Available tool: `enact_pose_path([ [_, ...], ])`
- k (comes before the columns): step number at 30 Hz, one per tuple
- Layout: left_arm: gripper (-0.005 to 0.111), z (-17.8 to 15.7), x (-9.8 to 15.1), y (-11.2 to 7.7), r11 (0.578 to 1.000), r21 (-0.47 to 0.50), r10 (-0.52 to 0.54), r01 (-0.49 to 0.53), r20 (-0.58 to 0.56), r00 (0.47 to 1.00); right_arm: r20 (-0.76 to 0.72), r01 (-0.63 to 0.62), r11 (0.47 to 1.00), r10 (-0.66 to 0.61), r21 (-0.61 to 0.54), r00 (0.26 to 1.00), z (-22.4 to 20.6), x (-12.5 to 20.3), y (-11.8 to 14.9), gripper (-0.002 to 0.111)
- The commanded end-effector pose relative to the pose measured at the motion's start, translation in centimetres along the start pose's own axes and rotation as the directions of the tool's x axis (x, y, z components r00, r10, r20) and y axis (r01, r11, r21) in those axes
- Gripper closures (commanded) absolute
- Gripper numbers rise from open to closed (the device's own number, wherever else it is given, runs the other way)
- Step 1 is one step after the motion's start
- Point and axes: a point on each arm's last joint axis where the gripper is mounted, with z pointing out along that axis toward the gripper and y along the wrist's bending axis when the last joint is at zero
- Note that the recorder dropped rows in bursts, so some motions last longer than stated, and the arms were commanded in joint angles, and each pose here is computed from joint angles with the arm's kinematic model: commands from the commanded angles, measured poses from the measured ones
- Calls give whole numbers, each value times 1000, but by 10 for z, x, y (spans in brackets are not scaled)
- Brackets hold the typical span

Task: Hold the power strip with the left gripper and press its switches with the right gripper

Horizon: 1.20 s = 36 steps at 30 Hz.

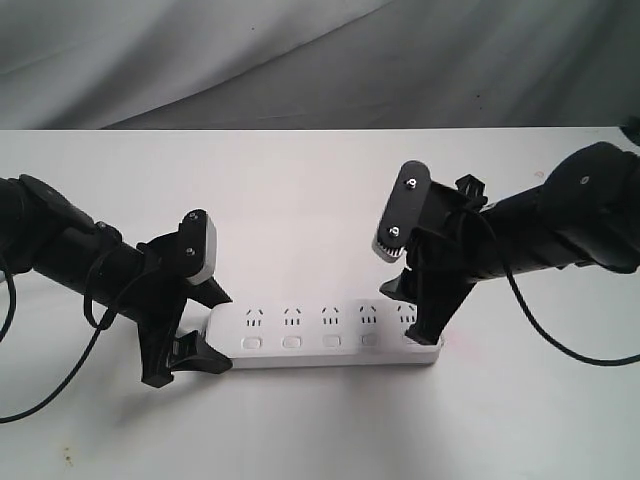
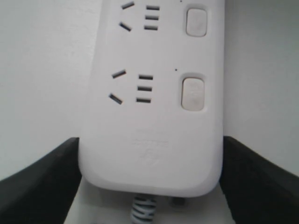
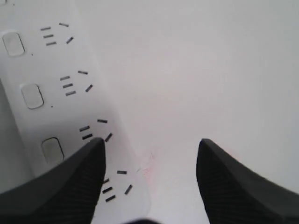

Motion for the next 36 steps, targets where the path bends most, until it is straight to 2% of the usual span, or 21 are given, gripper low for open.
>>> enact_pose_path([
  [1,39,0,1,-1,1000,5,-1,1,3,1000,96,-16,997,9,72,995,-37,-19,-6,54],
  [6,39,0,1,-1,1000,5,-1,1,3,1000,233,-70,981,27,179,972,-97,-33,-4,54],
  [10,39,0,1,-1,1000,5,2,-2,3,1000,336,-119,962,31,246,942,-143,-28,12,56],
  [13,39,0,1,-1,1000,5,2,-2,3,1000,397,-123,947,-5,296,918,-174,-20,27,65],
  [17,39,0,1,-1,1000,5,2,-2,3,1000,463,-132,925,-51,355,885,-205,-4,50,86],
  [21,39,0,1,-1,1000,5,-1,1,3,1000,517,-188,915,-26,357,856,-218,13,70,107],
  [22,39,0,1,-1,1000,5,-1,1,3,1000,530,-210,914,-6,347,848,-219,18,74,108],
  [28,39,0,1,-1,1000,5,-1,1,3,1000,541,-259,923,69,284,838,-207,42,96,108],
  [36,39,0,1,-1,1000,5,-1,1,3,1000,528,-260,925,80,277,846,-202,46,98,108],
])
